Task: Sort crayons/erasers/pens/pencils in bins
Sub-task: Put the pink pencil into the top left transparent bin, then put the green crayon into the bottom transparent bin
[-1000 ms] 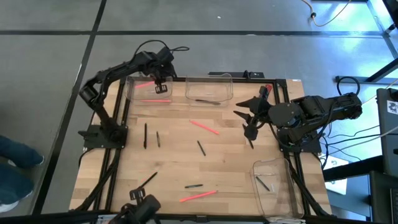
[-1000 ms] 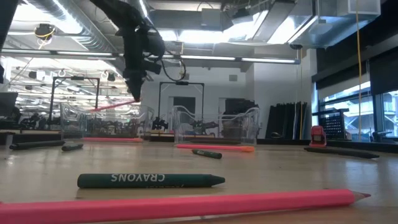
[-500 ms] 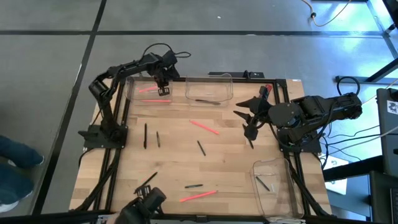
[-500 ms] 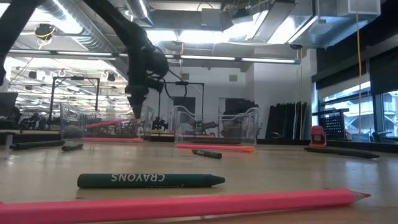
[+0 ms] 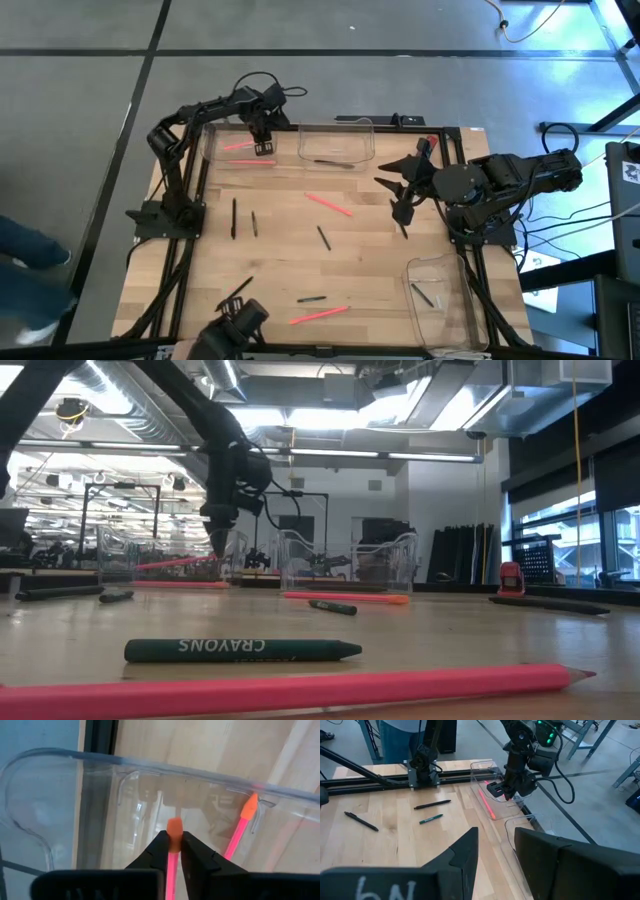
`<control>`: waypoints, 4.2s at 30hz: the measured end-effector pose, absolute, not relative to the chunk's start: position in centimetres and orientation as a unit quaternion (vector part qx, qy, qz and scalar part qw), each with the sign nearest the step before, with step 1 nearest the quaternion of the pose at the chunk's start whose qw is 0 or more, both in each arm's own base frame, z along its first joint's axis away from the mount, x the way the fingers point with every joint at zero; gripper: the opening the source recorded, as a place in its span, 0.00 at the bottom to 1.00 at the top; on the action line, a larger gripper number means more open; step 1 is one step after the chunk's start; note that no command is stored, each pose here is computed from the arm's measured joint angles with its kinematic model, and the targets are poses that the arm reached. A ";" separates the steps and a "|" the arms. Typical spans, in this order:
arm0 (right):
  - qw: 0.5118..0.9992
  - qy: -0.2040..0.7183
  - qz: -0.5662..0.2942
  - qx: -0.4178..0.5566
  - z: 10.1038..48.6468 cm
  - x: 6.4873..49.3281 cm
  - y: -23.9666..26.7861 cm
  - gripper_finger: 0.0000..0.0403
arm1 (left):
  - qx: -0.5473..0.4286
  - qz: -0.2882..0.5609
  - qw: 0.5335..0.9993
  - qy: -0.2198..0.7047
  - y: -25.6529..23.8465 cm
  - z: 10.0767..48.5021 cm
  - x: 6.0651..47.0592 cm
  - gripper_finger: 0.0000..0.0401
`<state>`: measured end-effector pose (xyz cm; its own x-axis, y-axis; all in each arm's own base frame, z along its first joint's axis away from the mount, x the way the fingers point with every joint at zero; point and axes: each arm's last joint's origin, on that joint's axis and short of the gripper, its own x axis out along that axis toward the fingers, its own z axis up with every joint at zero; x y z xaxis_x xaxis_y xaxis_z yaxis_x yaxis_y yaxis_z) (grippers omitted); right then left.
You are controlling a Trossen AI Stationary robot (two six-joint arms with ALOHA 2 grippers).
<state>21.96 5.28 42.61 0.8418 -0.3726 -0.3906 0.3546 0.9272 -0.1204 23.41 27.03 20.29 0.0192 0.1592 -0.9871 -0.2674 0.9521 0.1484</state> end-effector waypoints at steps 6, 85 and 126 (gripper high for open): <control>0.959 0.208 -0.189 -0.022 42.6 22.0 5.3 0.32 | -0.044 0.154 0.712 0.684 27.1 20.3 23.3 0.19; 0.818 0.532 -0.146 0.160 25.5 35.8 5.2 0.32 | -0.476 0.398 0.633 0.464 -4.8 35.5 19.2 0.21; 0.763 0.546 -0.198 0.284 13.3 41.8 5.5 0.32 | -0.398 0.334 0.693 0.499 -4.9 35.5 19.5 0.21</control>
